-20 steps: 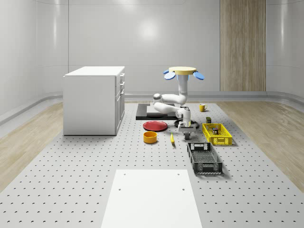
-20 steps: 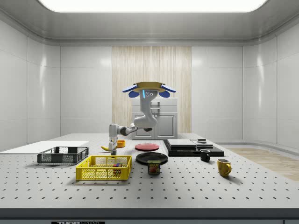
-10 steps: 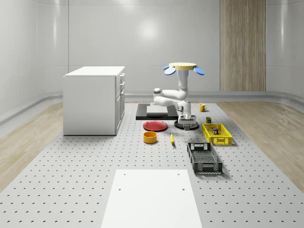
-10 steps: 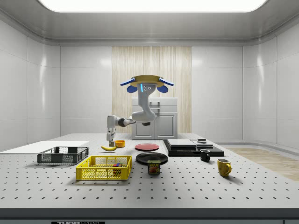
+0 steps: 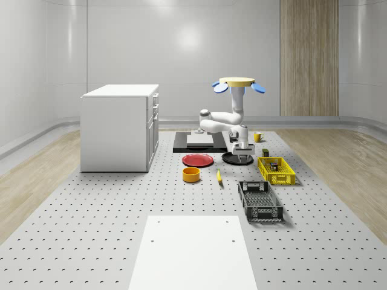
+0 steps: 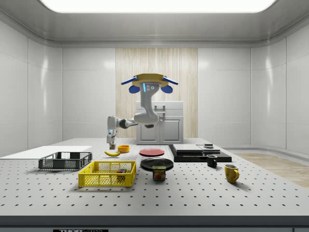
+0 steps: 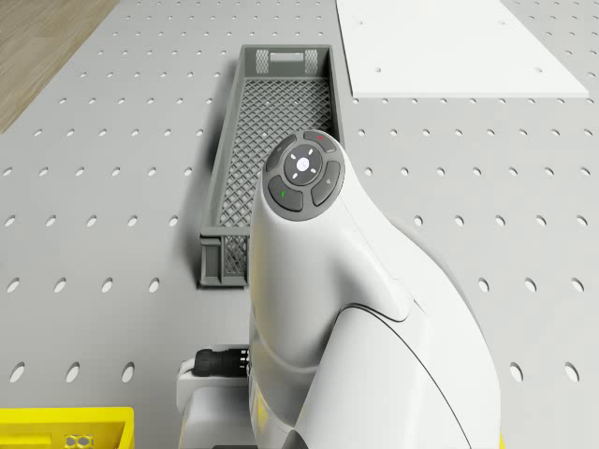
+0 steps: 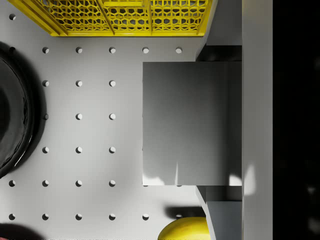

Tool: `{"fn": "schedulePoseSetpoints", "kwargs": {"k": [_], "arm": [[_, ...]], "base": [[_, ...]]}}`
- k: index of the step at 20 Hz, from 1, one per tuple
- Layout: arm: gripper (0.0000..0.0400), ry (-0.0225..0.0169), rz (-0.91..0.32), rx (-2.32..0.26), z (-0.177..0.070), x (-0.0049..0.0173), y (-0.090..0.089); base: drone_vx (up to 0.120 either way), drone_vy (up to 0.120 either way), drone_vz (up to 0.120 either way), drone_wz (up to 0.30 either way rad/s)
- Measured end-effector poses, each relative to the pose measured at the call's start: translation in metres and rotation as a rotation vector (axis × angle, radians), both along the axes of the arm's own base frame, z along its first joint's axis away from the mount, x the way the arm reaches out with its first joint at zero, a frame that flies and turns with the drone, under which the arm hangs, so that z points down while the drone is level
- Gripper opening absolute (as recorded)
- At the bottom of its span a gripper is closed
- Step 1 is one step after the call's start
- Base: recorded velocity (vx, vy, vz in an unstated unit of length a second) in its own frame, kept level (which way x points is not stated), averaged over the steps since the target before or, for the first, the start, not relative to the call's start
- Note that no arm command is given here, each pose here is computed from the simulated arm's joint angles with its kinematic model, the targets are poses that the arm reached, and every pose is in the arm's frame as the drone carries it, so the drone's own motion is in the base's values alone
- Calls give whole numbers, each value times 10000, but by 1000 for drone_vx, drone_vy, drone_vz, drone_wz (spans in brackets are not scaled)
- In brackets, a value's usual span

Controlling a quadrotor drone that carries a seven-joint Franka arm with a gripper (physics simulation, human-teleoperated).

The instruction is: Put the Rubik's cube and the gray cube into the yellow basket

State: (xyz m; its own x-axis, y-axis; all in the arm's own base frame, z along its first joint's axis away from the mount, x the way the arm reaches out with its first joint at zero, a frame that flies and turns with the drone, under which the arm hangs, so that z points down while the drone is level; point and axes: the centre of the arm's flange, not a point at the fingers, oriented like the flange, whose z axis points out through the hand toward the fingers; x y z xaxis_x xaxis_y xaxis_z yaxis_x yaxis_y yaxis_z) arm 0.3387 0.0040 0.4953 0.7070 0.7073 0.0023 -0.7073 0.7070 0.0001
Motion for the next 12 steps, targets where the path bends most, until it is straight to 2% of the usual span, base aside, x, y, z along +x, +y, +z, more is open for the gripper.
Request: {"fn": "schedulePoseSetpoints", "kwargs": {"k": [12], "arm": [[250,0,0,0,-5,0,0]], "base": [[0,120,0,0]]}}
